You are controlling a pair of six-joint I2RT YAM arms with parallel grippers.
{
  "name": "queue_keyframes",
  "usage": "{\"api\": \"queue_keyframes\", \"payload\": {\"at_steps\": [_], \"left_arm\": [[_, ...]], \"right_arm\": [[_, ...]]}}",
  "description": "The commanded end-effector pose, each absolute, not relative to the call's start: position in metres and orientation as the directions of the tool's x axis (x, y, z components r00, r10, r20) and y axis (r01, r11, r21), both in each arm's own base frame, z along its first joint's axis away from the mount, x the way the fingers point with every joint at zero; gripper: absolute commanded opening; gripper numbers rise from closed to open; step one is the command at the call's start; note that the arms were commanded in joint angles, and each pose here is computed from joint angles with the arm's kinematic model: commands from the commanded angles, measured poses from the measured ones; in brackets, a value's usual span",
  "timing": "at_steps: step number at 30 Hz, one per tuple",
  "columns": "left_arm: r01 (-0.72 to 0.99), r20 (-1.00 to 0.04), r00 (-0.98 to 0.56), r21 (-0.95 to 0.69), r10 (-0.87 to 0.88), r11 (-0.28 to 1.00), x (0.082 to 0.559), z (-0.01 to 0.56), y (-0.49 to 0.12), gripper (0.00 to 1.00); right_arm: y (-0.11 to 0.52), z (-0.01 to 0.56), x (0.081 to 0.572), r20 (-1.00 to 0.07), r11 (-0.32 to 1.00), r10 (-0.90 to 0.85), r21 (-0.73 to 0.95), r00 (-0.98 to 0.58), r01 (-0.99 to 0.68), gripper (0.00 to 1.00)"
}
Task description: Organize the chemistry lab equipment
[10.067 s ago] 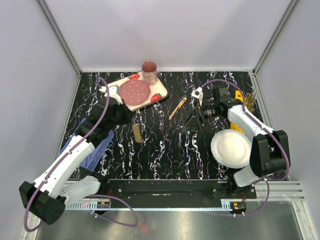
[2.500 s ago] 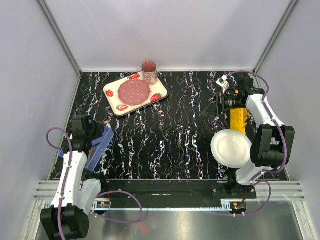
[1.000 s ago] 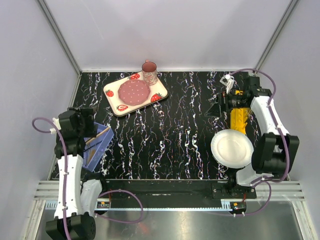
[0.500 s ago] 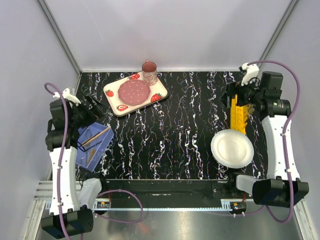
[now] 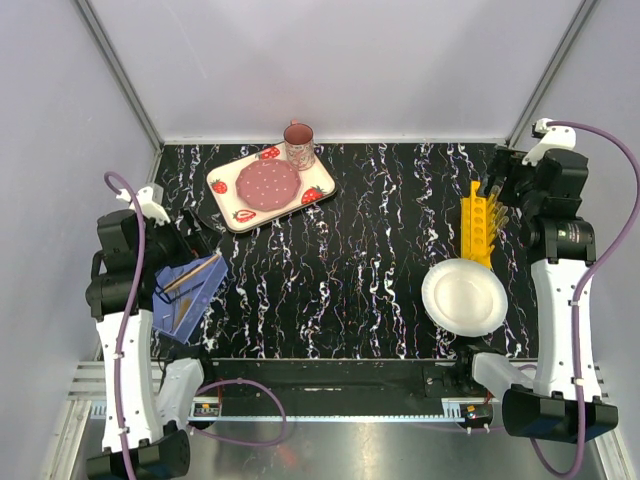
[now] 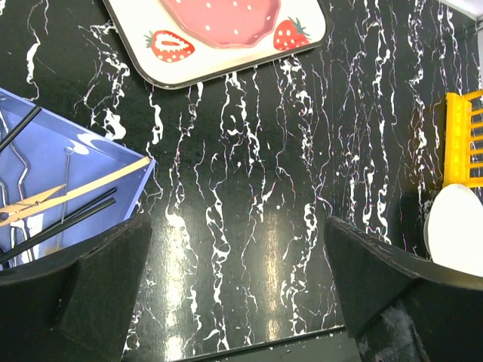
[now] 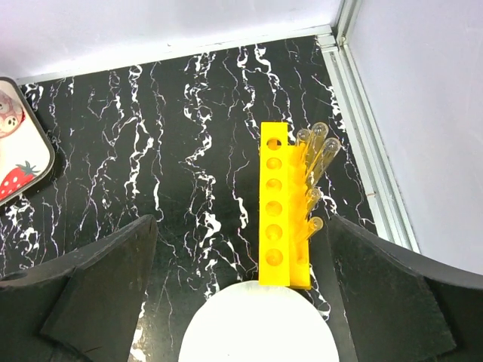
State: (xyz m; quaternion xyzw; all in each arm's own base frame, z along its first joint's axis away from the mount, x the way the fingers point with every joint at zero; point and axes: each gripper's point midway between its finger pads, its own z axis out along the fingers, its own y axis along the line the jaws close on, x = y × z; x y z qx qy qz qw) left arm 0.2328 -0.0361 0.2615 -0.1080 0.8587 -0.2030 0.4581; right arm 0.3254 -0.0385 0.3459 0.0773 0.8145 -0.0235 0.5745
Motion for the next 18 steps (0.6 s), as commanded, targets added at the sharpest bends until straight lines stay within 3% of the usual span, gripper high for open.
{"api": "queue_keyframes", "payload": {"at_steps": [1, 18], "left_arm": [[0.067, -0.785, -0.528, -0.421, -0.325, 0.905, 0.228, 0.282, -0.04, 0.99], [0.077, -0.797, -0.488, -0.445, -0.356, 0.892, 0.21, 0.3, -0.047, 0.99]], "right_arm": [[-0.046, 0.366, 0.321, -0.956, 0.977, 0.129, 0.078, -0.262, 0.198, 1.0], [-0.019, 0.389, 0.317, -0.95, 0.978, 0.204, 0.189, -0.237, 0.086, 1.0]]}}
